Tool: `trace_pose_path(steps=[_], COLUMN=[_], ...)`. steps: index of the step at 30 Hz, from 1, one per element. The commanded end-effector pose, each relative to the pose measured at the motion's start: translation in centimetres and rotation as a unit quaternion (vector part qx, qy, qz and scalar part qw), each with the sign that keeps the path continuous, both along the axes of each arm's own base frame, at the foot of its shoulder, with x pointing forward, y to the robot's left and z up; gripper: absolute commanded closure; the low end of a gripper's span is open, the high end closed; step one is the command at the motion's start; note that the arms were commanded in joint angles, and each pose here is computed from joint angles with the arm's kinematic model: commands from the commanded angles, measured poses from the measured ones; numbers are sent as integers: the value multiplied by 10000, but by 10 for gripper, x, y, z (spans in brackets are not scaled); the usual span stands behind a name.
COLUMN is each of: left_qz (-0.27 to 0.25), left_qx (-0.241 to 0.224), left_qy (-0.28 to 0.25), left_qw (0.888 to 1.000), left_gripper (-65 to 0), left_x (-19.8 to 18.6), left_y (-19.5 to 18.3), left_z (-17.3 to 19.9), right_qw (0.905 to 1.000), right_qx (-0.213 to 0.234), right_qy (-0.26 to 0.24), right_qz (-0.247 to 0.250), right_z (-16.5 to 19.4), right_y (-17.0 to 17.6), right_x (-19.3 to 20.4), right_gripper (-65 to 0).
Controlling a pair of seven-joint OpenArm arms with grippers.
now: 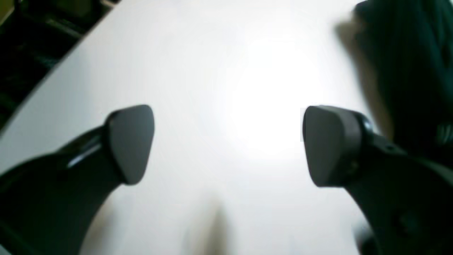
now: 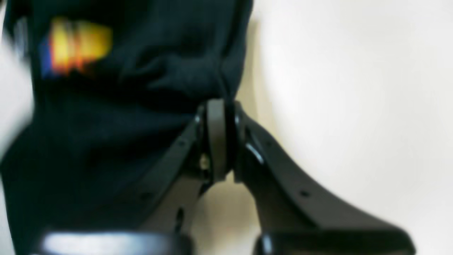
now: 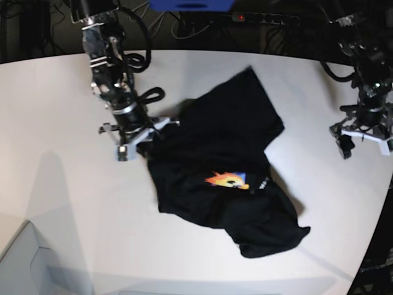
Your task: Layout the t-shirt on the table in an organized manner, then fold the t-shirt properly
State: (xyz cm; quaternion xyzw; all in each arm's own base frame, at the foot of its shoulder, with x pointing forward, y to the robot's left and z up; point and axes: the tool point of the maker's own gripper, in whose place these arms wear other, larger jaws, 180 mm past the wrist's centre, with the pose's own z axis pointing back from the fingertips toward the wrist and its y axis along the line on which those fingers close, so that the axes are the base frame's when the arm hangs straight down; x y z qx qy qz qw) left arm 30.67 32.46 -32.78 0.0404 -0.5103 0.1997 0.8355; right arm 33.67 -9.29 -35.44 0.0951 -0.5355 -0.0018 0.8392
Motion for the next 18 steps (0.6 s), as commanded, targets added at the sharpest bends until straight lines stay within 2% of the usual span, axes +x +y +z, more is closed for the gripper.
trace_pose_path(steps=[1,7,14,18], left_qz=[48,-303,-837,-1080], left_qx=[155,-12,-58,-71], left_qy=[-239,-442,-612,-675], left_qw=[9996,9986,9946,9918], left_gripper=[-650,-650,-650,-650], left_x=[6,33,58,69], left_y=[7,-28,-68,-86], left_z=[17,23,32,37], right_qw=[9997,9923,9802,9764], right_qx=[-29,-213,-286,-285], right_qy=[-133,201,301,292], right_qz=[-184,-1206,-1935,-2122], right_z=[7,-17,-24,-22], right_y=[-16,-97,-152,-165], right_x=[1,-7,-14,-18], right_gripper=[0,0,0,0])
